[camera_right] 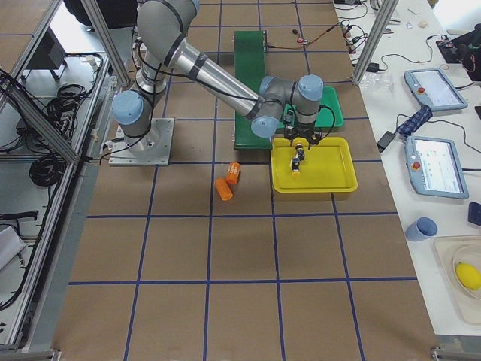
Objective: Sort buttons by color to trays
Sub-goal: 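Lift the open right gripper up from the yellow tray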
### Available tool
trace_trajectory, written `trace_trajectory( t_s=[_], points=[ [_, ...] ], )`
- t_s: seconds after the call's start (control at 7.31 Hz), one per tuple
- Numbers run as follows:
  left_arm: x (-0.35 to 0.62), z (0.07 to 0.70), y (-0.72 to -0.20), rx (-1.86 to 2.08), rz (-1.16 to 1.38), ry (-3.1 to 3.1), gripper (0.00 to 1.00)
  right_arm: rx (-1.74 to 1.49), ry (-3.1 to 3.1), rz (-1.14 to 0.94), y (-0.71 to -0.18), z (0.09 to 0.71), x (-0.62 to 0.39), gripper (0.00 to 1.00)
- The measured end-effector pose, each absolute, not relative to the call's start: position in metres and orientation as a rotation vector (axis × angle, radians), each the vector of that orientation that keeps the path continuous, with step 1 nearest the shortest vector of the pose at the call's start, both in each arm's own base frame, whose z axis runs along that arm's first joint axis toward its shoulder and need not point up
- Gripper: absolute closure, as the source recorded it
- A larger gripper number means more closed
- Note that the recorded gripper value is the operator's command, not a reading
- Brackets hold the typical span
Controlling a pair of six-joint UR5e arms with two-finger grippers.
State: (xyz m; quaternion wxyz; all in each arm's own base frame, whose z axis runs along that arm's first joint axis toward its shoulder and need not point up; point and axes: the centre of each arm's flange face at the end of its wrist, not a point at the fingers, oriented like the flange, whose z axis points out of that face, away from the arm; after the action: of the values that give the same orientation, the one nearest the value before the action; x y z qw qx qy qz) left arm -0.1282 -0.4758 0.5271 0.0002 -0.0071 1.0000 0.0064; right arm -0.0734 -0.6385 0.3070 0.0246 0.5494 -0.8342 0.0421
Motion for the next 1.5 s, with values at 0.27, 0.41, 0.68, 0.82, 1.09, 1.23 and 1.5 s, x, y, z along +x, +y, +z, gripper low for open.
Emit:
trace_trajectory(
  t_s=[0.27,0.41,0.68,0.82,1.09,1.23,1.5],
  points=[
    [-0.128,0.527,-0.475,-0.023,0.020,3.141,0.00,1.426,-2.780,0.122,-0.596,0.390,-0.021,0.00],
    [-0.128,0.528,-0.475,-0.023,0.019,3.141,0.00,1.234,-2.882,0.122,-0.570,0.427,0.013,0.00],
    [-0.128,0.527,-0.475,-0.024,0.019,3.142,0.00,0.852,-3.028,0.138,-0.520,0.479,0.083,0.00],
    [-0.128,0.527,-0.476,-0.024,0.020,3.142,0.00,0.652,-3.084,0.129,-0.501,0.492,0.108,0.00],
    [-0.129,0.528,-0.476,-0.022,0.019,3.141,0.00,0.309,-3.149,0.091,-0.482,0.507,0.130,0.00],
    [-0.129,0.527,-0.476,-0.023,0.019,3.141,0.00,0.176,-3.161,0.083,-0.479,0.512,0.132,0.00],
    [-0.129,0.527,-0.476,-0.023,0.020,3.141,0.00,0.013,-3.167,0.067,-0.482,0.524,0.134,0.00]
  ],
)
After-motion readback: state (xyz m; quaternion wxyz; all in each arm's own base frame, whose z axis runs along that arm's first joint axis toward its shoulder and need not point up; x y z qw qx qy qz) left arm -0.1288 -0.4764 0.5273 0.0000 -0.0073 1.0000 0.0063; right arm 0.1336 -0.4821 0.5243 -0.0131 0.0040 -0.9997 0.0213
